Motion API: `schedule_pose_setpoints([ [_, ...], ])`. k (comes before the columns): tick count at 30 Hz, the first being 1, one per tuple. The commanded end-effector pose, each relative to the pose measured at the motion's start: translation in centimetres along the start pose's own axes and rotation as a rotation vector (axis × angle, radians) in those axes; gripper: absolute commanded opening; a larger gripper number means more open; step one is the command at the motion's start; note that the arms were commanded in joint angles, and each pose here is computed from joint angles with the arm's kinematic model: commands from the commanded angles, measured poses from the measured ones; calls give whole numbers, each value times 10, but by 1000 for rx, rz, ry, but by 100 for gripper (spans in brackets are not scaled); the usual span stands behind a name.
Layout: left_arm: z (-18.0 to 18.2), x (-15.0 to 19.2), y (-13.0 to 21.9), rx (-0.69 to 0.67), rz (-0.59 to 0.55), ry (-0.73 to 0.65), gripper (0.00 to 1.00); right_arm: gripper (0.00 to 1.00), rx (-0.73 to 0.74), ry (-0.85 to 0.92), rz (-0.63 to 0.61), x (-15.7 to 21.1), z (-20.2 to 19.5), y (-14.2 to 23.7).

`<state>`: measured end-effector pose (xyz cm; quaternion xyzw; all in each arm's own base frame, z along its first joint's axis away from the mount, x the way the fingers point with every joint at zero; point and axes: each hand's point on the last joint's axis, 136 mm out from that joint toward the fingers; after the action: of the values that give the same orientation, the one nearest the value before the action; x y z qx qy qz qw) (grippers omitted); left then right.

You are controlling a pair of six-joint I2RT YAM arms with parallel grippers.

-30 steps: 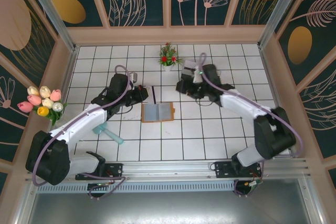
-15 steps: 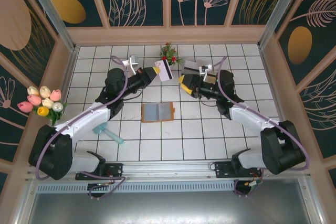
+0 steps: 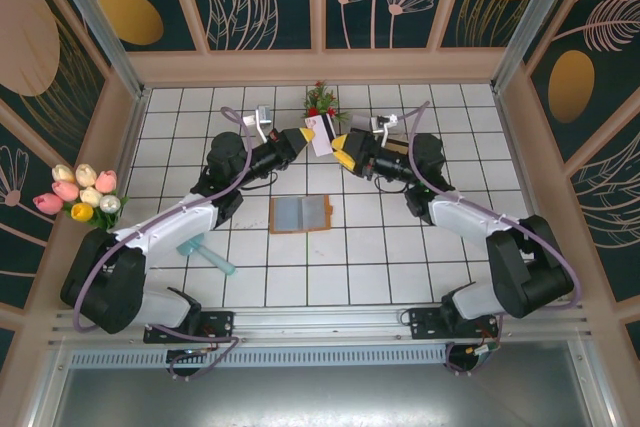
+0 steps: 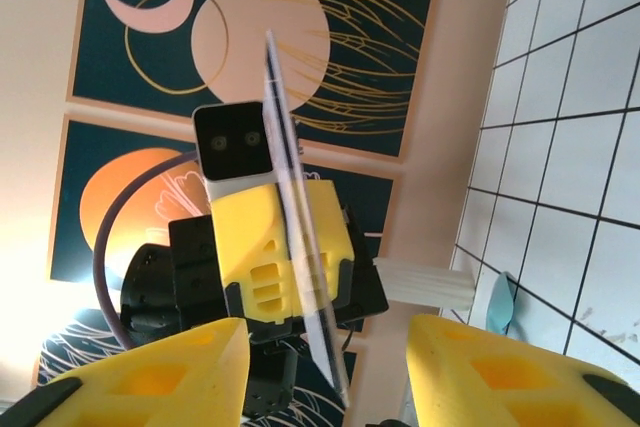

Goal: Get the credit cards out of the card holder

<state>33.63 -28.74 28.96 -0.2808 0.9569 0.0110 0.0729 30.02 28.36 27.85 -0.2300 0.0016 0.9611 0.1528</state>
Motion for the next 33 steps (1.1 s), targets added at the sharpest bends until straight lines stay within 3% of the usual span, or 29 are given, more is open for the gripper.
schedule_pose_setpoints([
  [1,-25,-1,-4,77,8,-26,0,36,-120,91,38,0,34,-6],
  [11,-28,2,-3,77,25,-34,0,21,-80,114,18,-12,30,-10],
  [16,-25,2,-3,62,22,-31,0,5,-68,126,8,-16,28,-12],
  [18,-21,0,-5,30,20,-31,0,0,1,125,11,-20,15,-13],
  [27,49,-32,4,-389,-79,-74,66,0,358,384,41,-47,-44,13],
  [33,84,-63,42,-594,-213,-94,88,0,602,604,227,-64,-95,39],
])
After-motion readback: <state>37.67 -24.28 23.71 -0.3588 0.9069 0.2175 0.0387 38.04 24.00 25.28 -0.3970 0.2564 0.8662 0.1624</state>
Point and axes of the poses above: each hand's point on the last joint's axis, 136 mm out from that joint toward the fingers, its own y axis back along the fingers, its own z axis along the line the jaws close on, x = y × z, and after that the axes turned 13 degrees about y, right-handed
